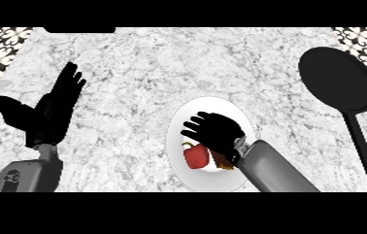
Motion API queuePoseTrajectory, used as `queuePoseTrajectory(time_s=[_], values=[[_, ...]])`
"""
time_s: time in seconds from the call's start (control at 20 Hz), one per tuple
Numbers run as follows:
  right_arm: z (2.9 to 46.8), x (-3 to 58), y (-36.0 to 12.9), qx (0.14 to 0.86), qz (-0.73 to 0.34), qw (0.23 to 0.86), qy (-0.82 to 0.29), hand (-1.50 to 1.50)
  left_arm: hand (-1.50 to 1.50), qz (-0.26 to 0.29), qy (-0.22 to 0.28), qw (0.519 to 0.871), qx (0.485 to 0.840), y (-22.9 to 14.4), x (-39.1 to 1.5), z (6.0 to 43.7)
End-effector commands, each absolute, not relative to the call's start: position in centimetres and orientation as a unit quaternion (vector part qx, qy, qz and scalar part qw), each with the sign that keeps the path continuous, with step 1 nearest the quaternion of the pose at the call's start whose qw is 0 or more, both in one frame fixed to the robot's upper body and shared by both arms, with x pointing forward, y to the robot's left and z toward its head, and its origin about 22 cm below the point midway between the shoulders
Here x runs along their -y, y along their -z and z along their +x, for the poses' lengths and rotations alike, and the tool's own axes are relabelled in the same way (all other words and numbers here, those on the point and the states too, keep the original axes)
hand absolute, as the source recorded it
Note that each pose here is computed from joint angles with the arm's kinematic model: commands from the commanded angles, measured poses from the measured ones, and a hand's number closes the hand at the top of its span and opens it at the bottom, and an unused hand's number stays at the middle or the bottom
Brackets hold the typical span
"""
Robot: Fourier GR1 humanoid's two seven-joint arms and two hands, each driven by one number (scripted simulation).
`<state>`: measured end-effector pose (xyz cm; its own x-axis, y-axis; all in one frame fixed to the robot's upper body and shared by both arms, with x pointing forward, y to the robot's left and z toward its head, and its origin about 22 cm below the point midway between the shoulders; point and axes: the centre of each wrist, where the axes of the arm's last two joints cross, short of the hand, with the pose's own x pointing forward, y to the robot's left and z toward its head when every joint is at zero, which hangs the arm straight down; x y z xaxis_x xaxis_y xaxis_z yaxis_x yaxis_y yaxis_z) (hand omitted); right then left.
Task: Pick the sweet potato from the plate and place it in the pan
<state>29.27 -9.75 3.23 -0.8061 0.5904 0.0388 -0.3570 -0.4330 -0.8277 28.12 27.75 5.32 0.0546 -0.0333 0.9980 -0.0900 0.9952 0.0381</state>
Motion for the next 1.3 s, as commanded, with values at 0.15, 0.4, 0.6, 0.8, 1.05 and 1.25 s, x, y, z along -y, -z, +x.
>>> queuePoseTrajectory(time_s=[0.15, 0.4, 0.6, 0.8, 1.05, 1.25], values=[[29.8, 11.2, -2.0, 0.443, -0.113, 0.287, -0.842, -1.5, 0.0, 0.047, -0.015, 0.723, 0.689, -6.8, -27.3, 28.6], [29.6, 5.5, -0.8, 0.459, -0.087, 0.25, -0.848, 1.5, 0.0, 0.042, -0.015, 0.723, 0.69, -5.1, -26.5, 27.6], [29.2, 7.5, 0.8, 0.476, -0.08, 0.248, -0.84, 1.5, 0.0, 0.051, -0.02, 0.725, 0.687, -4.8, -27.4, 28.1], [30.0, 8.3, 0.9, 0.483, -0.069, 0.258, -0.834, 1.5, 0.0, 0.047, -0.014, 0.722, 0.69, -6.2, -26.8, 26.9], [30.3, 9.5, -0.2, 0.507, -0.076, 0.275, -0.813, 1.5, 0.0, 0.042, -0.022, 0.72, 0.692, -7.7, -26.3, 26.4], [31.4, 11.4, -1.3, 0.529, -0.187, 0.39, -0.73, 1.5, 0.0, 0.055, -0.034, 0.722, 0.689, -6.4, -26.1, 28.0]])
